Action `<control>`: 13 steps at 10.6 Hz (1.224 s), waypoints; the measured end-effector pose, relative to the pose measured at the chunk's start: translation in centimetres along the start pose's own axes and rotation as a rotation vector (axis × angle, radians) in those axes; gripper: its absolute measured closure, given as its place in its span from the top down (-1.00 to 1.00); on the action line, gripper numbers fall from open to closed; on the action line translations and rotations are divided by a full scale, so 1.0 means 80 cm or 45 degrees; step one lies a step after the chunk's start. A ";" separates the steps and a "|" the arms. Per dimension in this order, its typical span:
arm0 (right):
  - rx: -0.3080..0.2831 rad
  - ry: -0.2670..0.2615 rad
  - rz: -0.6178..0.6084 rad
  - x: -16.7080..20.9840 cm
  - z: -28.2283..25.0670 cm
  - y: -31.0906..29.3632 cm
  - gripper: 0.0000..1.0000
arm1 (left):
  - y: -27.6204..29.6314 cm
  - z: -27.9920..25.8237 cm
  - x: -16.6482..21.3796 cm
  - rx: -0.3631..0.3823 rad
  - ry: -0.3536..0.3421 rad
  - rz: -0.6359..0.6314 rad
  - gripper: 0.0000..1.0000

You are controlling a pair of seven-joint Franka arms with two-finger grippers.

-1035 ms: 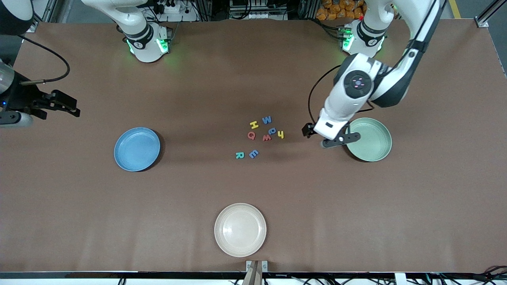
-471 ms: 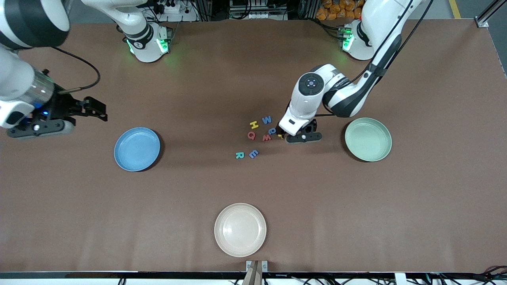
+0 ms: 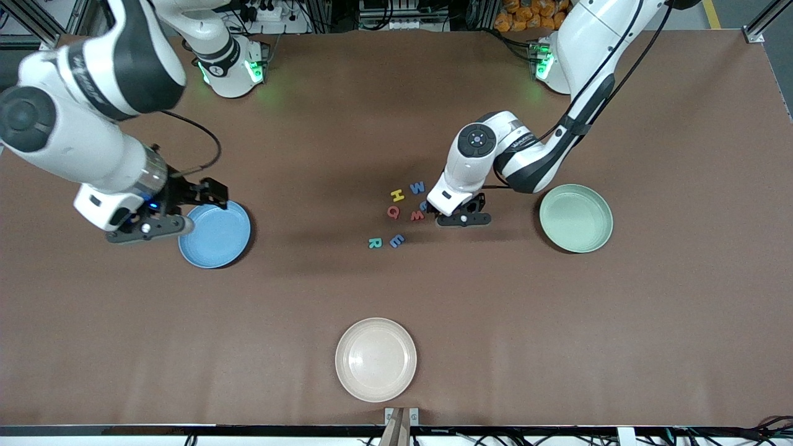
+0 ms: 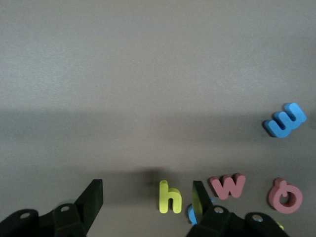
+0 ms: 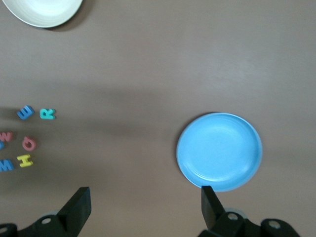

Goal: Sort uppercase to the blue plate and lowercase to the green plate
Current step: 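Lower the left gripper onto the yellow h and close it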

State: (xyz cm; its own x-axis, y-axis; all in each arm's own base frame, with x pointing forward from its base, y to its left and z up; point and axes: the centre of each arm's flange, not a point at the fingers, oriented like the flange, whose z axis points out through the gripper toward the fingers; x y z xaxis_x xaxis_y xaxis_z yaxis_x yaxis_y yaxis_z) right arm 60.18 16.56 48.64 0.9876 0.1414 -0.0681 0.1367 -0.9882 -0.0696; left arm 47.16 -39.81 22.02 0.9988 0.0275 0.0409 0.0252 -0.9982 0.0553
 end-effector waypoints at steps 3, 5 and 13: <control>0.012 -0.017 0.014 0.019 0.050 -0.026 0.93 | 0.009 0.022 -0.011 -0.013 -0.001 0.048 0.59; 0.014 -0.015 0.020 0.022 0.052 -0.023 0.89 | 0.019 0.041 -0.025 -0.018 -0.010 0.057 0.59; 0.026 0.003 0.035 0.033 0.072 -0.025 0.49 | 0.011 0.045 -0.009 -0.018 0.013 0.061 0.26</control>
State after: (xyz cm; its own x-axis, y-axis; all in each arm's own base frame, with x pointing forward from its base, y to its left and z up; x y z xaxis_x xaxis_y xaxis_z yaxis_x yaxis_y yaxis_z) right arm 62.07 19.26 42.86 0.9912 0.1140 -0.0680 0.1078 -0.9902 -0.0884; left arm 46.64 -40.92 18.44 0.9983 -0.0195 0.0543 -0.0231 -0.9975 0.0671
